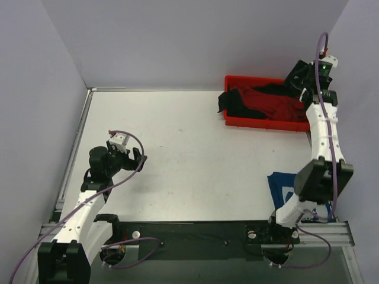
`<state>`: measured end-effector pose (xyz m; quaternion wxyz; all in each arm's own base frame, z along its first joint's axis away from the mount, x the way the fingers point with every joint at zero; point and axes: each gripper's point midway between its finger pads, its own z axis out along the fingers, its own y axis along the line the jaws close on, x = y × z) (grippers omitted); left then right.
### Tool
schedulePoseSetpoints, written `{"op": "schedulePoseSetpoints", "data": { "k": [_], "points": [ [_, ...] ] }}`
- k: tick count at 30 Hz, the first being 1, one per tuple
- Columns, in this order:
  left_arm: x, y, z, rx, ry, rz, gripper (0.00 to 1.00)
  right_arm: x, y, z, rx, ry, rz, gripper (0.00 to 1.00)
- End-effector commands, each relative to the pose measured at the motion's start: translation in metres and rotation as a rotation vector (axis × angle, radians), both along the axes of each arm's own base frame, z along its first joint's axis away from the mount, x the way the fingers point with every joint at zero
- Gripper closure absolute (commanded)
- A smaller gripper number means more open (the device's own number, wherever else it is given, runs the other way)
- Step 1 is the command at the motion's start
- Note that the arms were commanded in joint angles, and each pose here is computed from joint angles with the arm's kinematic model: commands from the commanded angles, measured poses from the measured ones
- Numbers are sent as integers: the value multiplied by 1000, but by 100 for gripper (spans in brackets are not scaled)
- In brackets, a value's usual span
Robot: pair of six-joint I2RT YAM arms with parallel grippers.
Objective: Fold and stack the t-shirts
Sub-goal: Grab crumpled tshirt from bin with the right arm
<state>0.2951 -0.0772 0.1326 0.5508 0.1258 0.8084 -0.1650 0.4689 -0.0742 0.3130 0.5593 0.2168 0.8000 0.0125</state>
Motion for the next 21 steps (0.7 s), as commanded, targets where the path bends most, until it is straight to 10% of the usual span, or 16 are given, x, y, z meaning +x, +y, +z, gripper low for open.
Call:
{"op": "schedulePoseSetpoints", "data": {
  "k": [1,11,21],
  "points": [
    [-4,-24,13,-198,65,-51,4,16,-58,-91,97,341,-239,24],
    [11,-6,-9,-93,123,-19,4,116,-100,-184,52,420,-256,25],
    [27,6,-8,-88,120,-1,5,111,-114,-207,88,443,-305,90]
  ]
}}
